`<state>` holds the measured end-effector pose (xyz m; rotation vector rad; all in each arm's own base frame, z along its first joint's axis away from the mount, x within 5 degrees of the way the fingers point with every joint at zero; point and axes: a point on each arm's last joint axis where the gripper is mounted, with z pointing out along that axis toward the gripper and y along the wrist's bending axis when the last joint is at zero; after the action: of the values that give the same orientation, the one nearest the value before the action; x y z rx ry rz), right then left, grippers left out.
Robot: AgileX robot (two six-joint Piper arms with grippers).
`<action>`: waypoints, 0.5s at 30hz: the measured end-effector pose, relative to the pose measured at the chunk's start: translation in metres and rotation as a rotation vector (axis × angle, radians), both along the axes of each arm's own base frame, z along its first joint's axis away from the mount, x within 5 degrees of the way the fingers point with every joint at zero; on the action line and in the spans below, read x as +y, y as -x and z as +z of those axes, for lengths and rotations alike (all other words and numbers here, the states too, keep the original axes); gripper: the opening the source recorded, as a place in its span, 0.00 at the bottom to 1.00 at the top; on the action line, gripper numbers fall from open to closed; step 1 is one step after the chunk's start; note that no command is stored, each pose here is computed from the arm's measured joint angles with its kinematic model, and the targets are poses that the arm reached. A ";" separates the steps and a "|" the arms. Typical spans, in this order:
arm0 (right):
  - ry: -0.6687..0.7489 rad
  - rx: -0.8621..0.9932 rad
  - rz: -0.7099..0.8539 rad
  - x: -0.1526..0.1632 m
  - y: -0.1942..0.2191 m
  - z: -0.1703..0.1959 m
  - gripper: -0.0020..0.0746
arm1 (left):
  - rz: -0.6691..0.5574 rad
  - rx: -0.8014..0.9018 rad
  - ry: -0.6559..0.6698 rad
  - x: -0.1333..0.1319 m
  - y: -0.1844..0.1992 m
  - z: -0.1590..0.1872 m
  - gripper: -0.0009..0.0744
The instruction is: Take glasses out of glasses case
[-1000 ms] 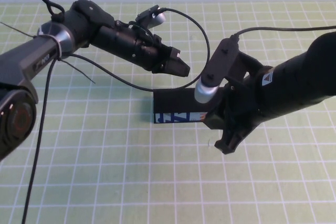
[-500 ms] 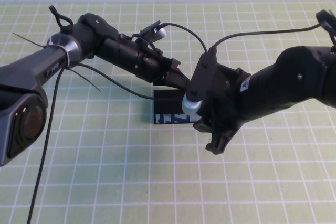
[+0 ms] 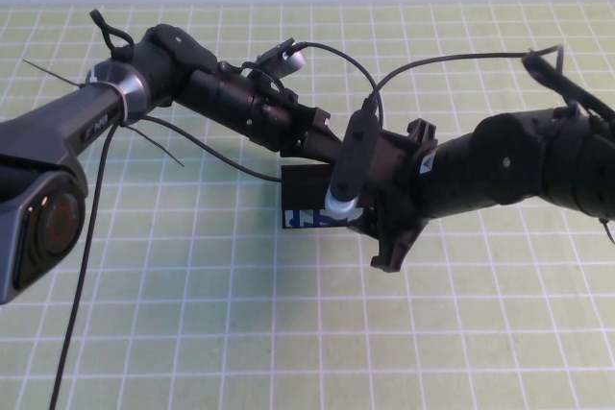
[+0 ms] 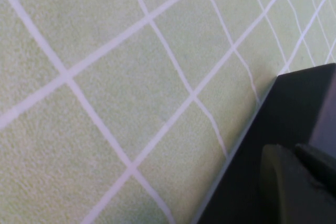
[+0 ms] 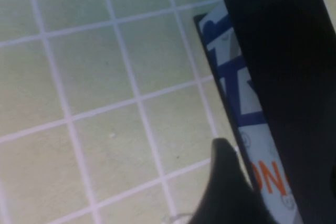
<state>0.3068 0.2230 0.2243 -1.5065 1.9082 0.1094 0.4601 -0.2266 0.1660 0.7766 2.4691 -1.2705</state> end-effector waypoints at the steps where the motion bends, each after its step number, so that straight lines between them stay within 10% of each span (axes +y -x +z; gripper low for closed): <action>1: 0.004 -0.012 0.000 0.001 -0.002 -0.002 0.51 | 0.000 0.000 0.000 0.000 0.000 0.000 0.01; 15: 0.024 -0.068 -0.002 0.004 -0.013 -0.017 0.49 | 0.057 -0.037 -0.006 0.006 -0.009 -0.001 0.01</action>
<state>0.3203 0.2272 0.2074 -1.5054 1.8636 0.0342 0.4692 -0.2208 0.1652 0.7197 2.4483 -1.2186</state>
